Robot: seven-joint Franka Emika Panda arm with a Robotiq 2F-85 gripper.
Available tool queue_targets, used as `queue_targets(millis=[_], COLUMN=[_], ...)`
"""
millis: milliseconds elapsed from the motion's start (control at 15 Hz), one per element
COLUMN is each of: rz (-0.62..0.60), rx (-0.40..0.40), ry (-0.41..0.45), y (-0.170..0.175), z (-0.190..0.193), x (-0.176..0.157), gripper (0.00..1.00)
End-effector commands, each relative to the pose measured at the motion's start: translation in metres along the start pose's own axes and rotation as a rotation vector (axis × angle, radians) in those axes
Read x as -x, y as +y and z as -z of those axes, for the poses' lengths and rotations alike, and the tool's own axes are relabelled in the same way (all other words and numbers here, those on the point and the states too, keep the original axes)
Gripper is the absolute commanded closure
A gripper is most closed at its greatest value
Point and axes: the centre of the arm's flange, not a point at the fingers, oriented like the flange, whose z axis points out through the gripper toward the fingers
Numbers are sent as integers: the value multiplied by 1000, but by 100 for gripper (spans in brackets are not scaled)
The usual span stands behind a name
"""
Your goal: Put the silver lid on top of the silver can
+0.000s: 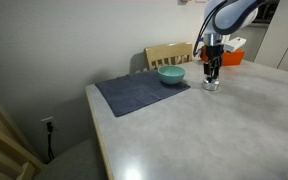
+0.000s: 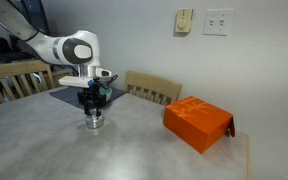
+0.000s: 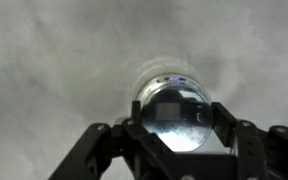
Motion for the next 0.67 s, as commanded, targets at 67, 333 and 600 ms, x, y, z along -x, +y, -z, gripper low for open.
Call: queue_targets(millis=[67, 333, 600], rz=[1, -10, -10], rx=[-56, -61, -42], ry=[-26, -25, -8], y=[12, 13, 7], z=[-9, -11, -7], x=[-5, -4, 2], gripper=[56, 56, 0])
